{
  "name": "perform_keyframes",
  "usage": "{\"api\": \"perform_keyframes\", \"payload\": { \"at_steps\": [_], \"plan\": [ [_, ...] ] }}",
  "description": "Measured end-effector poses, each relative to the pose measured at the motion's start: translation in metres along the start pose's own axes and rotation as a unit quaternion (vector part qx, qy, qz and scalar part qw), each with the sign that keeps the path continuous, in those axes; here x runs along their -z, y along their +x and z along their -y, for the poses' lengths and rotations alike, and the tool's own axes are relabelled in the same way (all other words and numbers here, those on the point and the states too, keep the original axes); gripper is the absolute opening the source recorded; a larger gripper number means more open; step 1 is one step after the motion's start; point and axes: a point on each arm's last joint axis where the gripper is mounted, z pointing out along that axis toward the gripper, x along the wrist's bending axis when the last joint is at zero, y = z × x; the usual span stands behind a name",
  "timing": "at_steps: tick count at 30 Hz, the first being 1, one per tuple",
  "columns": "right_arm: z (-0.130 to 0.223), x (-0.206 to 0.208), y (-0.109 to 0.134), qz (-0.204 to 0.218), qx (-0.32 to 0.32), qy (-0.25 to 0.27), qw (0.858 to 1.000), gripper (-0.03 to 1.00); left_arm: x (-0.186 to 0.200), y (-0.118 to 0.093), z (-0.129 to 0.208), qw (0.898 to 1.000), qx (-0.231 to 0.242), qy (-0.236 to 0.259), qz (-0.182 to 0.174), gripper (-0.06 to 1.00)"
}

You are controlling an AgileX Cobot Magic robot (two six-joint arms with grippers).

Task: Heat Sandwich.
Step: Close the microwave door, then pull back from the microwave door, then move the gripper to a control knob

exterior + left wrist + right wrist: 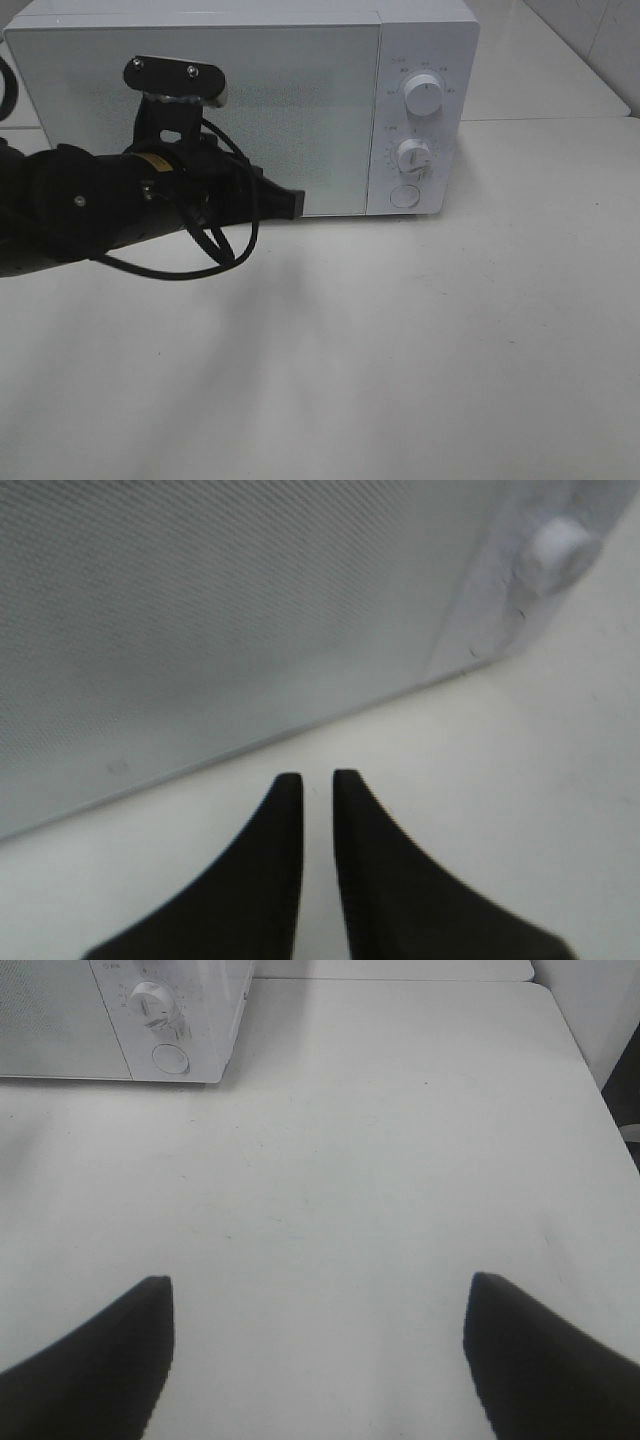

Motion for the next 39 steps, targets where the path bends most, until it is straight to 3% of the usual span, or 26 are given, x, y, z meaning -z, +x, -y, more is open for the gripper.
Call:
{"api": "perform_keyframes", "payload": {
  "at_steps": [1, 2, 4, 5, 6, 11, 15, 21, 24, 26, 32, 35, 39],
  "plan": [
    [0.000, 0.000, 0.000, 0.000, 0.000, 0.000, 1.000, 0.77, 0.005, -0.002, 0.001, 0.999, -0.005, 0.031, 0.021, 0.26],
    [0.000, 0.000, 0.000, 0.000, 0.000, 0.000, 1.000, 0.77, 0.005, -0.002, 0.001, 0.999, -0.005, 0.031, 0.021, 0.26],
    [0.000, 0.000, 0.000, 0.000, 0.000, 0.000, 1.000, 0.77, 0.010, -0.002, 0.002, 0.997, -0.002, 0.060, 0.037, 0.46],
    [0.000, 0.000, 0.000, 0.000, 0.000, 0.000, 1.000, 0.77, 0.013, -0.001, 0.002, 0.996, 0.001, 0.075, 0.045, 0.59],
    [0.000, 0.000, 0.000, 0.000, 0.000, 0.000, 1.000, 0.77, 0.017, 0.003, 0.003, 0.993, 0.004, 0.105, 0.058, 0.83],
    [0.000, 0.000, 0.000, 0.000, 0.000, 0.000, 1.000, 0.77, 0.029, 0.018, 0.004, 0.981, 0.001, 0.177, 0.082, 0.98],
    [0.000, 0.000, 0.000, 0.000, 0.000, 0.000, 1.000, 0.77, 0.040, 0.028, 0.001, 0.975, 0.006, 0.204, 0.092, 0.99],
    [0.000, 0.000, 0.000, 0.000, 0.000, 0.000, 1.000, 0.77, 0.076, 0.053, -0.006, 0.954, -0.004, 0.276, 0.113, 0.99],
    [0.000, 0.000, 0.000, 0.000, 0.000, 0.000, 1.000, 0.77, 0.087, 0.062, -0.007, 0.949, 0.004, 0.295, 0.111, 0.99],
    [0.000, 0.000, 0.000, 0.000, 0.000, 0.000, 1.000, 0.77, 0.103, 0.079, -0.010, 0.944, 0.029, 0.312, 0.100, 0.99],
    [0.000, 0.000, 0.000, 0.000, 0.000, 0.000, 1.000, 0.77, 0.127, 0.105, -0.012, 0.936, 0.072, 0.336, 0.068, 0.99],
    [0.000, 0.000, 0.000, 0.000, 0.000, 0.000, 1.000, 0.77, 0.150, 0.123, -0.014, 0.934, 0.109, 0.340, 0.025, 0.99],
    [0.000, 0.000, 0.000, 0.000, 0.000, 0.000, 1.000, 0.77, 0.174, 0.132, -0.017, 0.932, 0.137, 0.336, -0.014, 0.99]
  ]
}}
